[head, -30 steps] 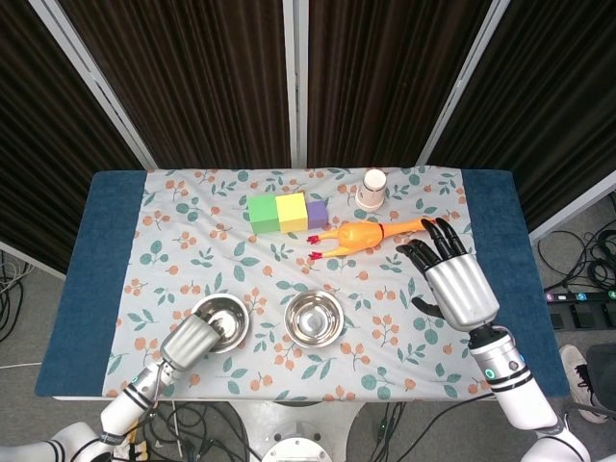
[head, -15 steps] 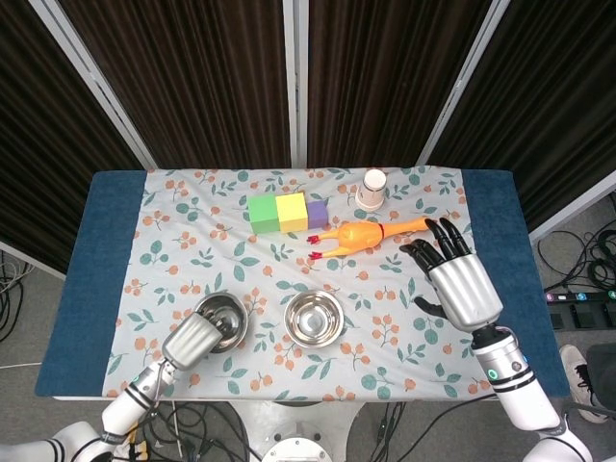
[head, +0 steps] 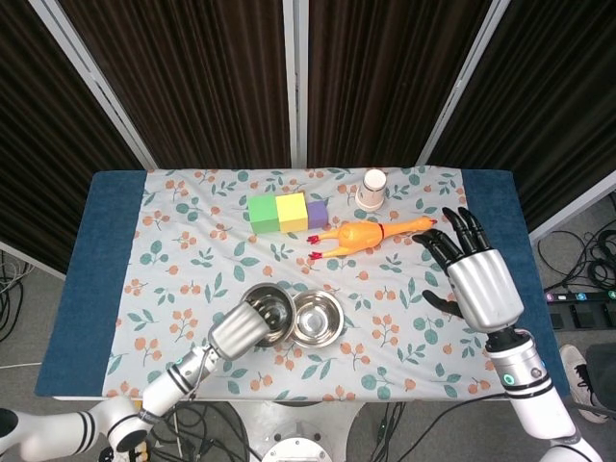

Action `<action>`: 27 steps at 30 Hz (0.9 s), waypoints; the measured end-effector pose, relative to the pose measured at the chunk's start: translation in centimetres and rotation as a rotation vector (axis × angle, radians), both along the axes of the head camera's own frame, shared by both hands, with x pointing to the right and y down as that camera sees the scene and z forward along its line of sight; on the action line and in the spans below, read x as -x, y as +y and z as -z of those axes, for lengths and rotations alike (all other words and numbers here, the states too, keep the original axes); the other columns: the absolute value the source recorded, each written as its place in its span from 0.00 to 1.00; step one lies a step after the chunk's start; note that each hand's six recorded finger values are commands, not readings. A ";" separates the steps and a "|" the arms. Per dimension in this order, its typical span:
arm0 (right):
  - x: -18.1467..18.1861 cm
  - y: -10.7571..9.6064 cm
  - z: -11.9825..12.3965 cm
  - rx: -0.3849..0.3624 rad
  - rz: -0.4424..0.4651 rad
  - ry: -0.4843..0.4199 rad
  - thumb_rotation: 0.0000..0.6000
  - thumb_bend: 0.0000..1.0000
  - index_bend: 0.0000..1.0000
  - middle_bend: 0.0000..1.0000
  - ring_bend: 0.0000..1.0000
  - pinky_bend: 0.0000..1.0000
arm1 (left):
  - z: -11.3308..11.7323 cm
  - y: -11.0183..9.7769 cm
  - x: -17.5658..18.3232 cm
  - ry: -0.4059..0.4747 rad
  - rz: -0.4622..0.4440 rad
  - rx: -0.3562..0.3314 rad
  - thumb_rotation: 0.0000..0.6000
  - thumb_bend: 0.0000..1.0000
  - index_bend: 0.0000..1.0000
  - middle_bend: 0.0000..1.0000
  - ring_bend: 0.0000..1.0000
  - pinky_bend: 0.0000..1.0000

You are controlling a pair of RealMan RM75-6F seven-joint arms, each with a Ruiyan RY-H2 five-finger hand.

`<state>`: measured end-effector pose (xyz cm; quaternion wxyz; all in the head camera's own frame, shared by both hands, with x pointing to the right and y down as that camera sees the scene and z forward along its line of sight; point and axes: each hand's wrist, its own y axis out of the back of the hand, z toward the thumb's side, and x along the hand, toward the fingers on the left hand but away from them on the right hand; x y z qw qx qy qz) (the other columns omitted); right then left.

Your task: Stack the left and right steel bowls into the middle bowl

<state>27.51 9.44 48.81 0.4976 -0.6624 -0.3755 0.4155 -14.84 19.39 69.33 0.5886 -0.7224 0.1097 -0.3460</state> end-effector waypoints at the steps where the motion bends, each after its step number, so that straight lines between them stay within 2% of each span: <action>1: -0.2 0.0 0.3 -0.005 -0.005 -0.004 1.00 0.00 0.24 0.28 0.03 0.00 | 0.1 0.0 -1.0 0.010 -0.009 0.005 1.00 0.32 0.72 0.74 0.62 0.71; 7: -1.0 0.0 0.8 -0.013 -0.020 -0.016 1.00 0.00 0.24 0.28 0.03 0.00 | -0.4 0.7 -5.0 0.042 -0.037 0.045 1.00 0.33 0.72 0.74 0.62 0.71; 15: -1.5 -0.2 1.1 -0.022 -0.029 -0.020 1.00 0.00 0.24 0.28 0.03 0.00 | -1.8 0.8 -7.5 0.047 -0.054 0.052 1.00 0.33 0.72 0.74 0.62 0.71; 17: -1.6 -0.3 1.1 -0.024 -0.033 -0.020 1.00 0.00 0.24 0.28 0.03 0.00 | -2.1 0.6 -7.7 0.055 -0.050 0.052 1.00 0.31 0.66 0.70 0.61 0.69; 19: -1.7 -0.4 1.2 -0.027 -0.038 -0.019 1.00 0.00 0.24 0.28 0.03 0.00 | -2.0 0.4 -7.9 0.072 -0.049 0.056 1.00 0.26 0.52 0.64 0.56 0.64; 21: -1.9 -0.5 1.2 -0.028 -0.041 -0.020 1.00 0.00 0.24 0.28 0.03 0.00 | -1.8 0.2 -7.9 0.090 -0.052 0.053 1.00 0.23 0.45 0.60 0.53 0.62; 27: -2.0 -0.5 1.1 -0.023 -0.043 -0.024 1.00 0.00 0.24 0.28 0.03 0.00 | -0.9 -1.6 -6.4 0.104 -0.048 0.004 1.00 0.20 0.41 0.57 0.51 0.60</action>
